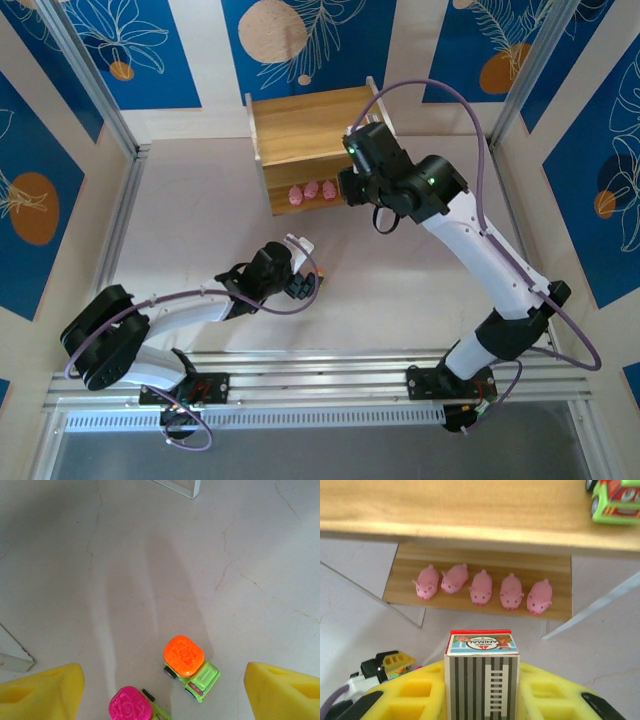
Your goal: Place and organize the plastic toys onto the shelf
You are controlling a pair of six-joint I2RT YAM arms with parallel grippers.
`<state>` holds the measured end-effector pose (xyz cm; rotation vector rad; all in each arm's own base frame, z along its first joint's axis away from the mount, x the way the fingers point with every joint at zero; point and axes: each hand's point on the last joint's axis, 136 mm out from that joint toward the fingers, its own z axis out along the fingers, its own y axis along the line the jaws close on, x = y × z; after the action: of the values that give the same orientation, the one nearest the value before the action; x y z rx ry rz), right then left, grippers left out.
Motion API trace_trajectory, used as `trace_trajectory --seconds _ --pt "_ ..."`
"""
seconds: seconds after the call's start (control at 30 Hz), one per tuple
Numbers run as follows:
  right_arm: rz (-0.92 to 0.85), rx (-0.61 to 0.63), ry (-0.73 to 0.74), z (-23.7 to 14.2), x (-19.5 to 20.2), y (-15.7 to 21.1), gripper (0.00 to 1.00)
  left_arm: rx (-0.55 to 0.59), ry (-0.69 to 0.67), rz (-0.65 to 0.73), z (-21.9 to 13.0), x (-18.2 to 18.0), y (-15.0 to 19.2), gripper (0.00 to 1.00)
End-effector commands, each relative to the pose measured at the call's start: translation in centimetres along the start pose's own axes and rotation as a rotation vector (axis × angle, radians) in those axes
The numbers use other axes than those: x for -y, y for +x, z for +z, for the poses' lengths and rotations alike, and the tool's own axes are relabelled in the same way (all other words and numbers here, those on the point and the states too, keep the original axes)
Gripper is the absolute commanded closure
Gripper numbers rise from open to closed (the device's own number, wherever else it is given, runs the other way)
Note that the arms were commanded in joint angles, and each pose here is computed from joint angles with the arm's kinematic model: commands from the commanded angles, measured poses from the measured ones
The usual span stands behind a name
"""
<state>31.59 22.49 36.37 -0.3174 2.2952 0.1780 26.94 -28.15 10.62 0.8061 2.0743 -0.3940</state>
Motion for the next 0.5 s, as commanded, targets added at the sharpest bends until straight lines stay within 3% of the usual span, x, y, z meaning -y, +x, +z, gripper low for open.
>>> trace_trajectory --seconds 0.0,0.47 --pt "-0.053 0.018 0.035 0.2 0.8 -1.7 0.71 0.026 -0.010 0.018 -0.2 0.0 -1.3 0.17" --pt "-0.080 0.073 0.095 3.1 2.3 -8.1 0.71 0.024 -0.014 0.016 -0.1 -0.1 -1.2 0.17"
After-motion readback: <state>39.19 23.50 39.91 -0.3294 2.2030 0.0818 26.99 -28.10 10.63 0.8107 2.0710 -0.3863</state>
